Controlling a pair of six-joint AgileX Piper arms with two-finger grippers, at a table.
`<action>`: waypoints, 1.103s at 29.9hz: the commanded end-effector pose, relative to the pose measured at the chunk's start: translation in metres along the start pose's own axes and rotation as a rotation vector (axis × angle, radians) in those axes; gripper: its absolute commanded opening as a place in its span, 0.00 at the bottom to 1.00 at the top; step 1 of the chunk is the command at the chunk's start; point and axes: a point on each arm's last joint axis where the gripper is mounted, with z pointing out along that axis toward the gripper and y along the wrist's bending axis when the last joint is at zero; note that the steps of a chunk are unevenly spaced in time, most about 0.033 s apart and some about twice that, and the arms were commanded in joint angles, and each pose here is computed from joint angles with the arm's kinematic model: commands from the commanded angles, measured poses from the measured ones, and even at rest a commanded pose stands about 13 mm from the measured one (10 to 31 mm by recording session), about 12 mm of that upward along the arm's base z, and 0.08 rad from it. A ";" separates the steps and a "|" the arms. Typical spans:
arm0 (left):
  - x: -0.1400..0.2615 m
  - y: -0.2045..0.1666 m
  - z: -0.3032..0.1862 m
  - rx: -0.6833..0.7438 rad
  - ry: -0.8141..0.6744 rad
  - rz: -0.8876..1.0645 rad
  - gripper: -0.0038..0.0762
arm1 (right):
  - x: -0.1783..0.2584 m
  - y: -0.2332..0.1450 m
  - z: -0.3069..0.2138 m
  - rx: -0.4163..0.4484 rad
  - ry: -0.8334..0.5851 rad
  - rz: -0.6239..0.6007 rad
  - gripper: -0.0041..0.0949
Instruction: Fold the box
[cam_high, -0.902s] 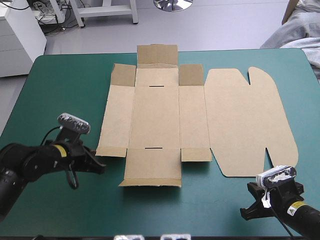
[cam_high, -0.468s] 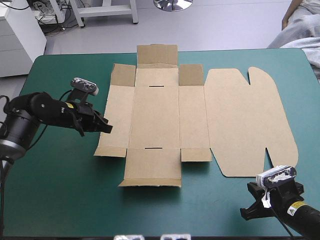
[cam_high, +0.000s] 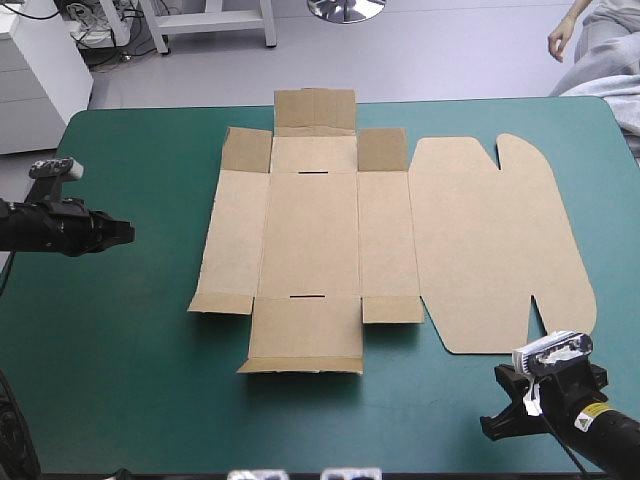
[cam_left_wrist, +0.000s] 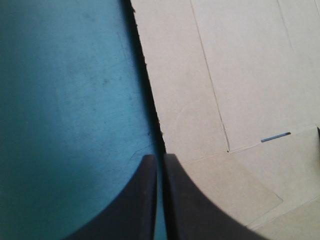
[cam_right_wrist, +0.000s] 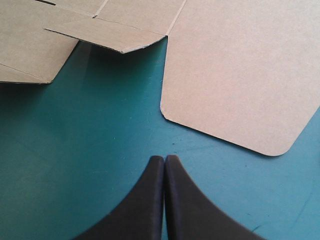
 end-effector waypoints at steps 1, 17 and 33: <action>-0.008 -0.004 -0.013 0.052 -0.073 -0.026 0.21 | -0.012 0.000 -0.005 0.009 -0.078 0.000 0.02; -0.003 0.054 0.072 0.256 0.093 -0.221 0.76 | -0.012 0.000 -0.005 0.009 -0.078 0.000 0.02; 0.010 0.011 0.181 0.426 0.374 -0.150 0.76 | -0.012 0.000 -0.005 0.009 -0.078 0.000 0.02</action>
